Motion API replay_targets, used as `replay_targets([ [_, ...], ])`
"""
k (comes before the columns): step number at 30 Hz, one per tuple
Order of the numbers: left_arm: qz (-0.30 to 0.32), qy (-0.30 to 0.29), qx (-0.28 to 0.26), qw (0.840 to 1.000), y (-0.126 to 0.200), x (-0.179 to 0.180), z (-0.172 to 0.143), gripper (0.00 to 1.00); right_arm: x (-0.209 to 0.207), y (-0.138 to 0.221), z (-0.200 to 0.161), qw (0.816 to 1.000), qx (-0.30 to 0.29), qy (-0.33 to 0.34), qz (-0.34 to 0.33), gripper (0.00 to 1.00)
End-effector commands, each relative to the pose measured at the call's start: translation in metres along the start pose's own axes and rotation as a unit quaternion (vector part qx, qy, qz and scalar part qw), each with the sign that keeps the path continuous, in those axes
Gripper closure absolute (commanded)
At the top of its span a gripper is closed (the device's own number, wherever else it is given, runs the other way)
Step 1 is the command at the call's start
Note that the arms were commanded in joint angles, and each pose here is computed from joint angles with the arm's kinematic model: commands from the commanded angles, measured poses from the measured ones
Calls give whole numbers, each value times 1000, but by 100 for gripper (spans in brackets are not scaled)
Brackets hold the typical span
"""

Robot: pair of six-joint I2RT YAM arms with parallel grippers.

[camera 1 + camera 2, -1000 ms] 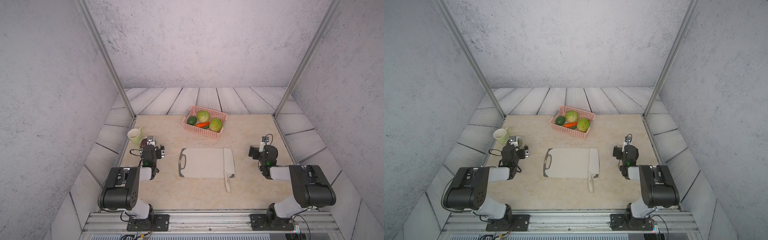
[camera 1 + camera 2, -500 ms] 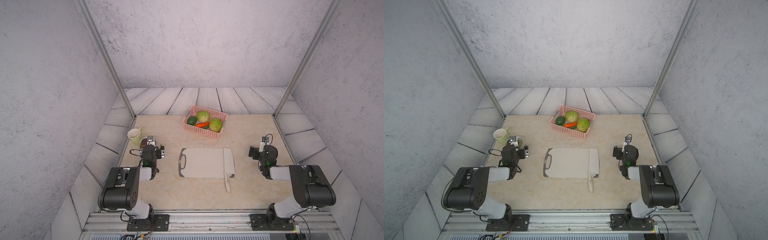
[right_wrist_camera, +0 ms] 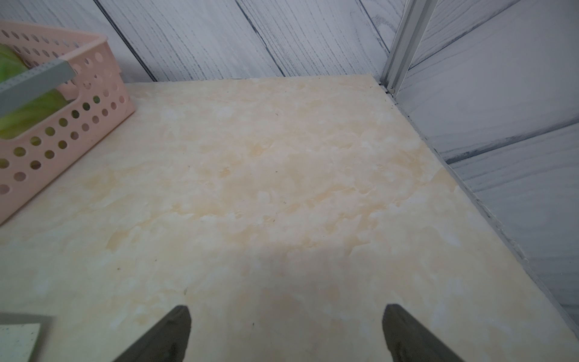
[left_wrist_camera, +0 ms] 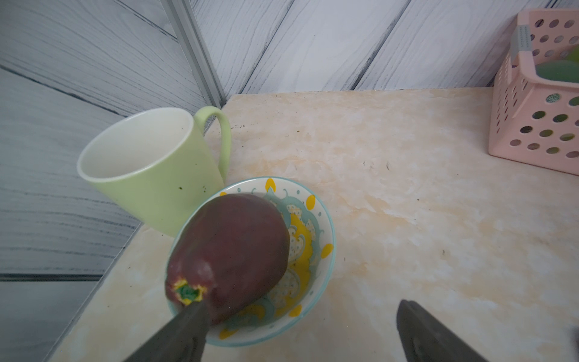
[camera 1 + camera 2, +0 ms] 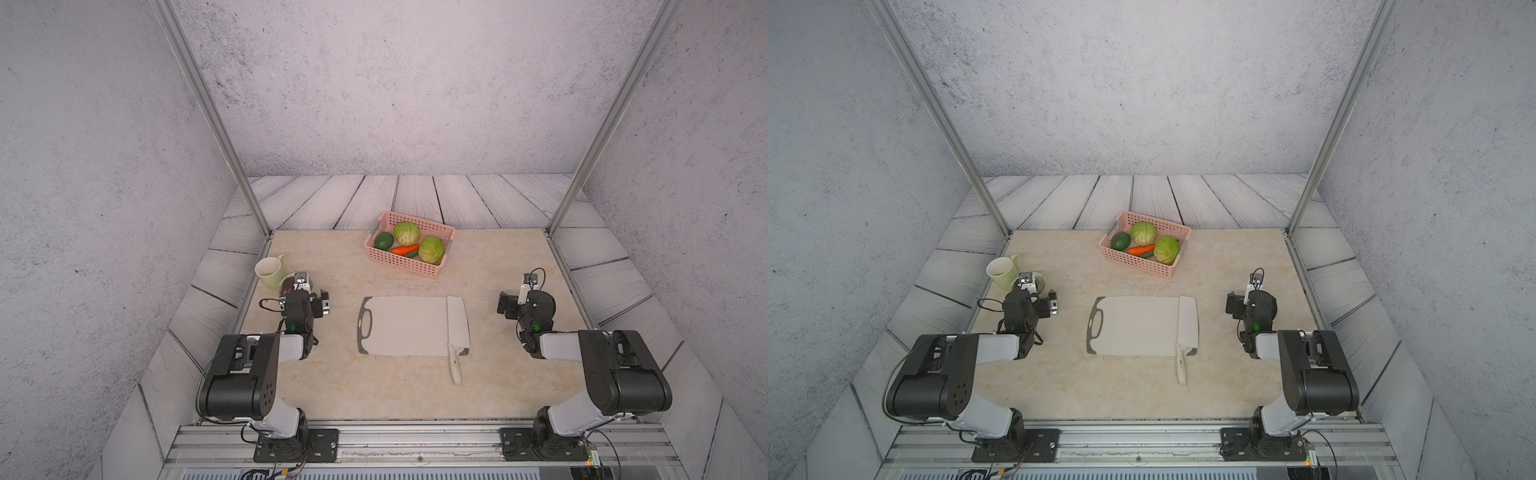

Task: Align the knife with the edge of the cutting board
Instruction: Reset both arms

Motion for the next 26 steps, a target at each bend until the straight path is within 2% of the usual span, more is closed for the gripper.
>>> replay_targets([
  [1,2,2,-12,1000,0,3,9,2,-1,2,11,1000,-16,-1,-7,1],
  [26,2,2,-12,1000,0,3,9,2,0,1,12,1000,-16,-1,-7,1],
])
Point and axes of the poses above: each gripper's point midway between its finger pads, its own y axis back along the fingers, its own x axis along the line the jaws close on, z = x × y, the point moved 5 cm from there along y, back along the fingers, and after that the axes turned 11 degrees about -y, right-handed, at the moved point
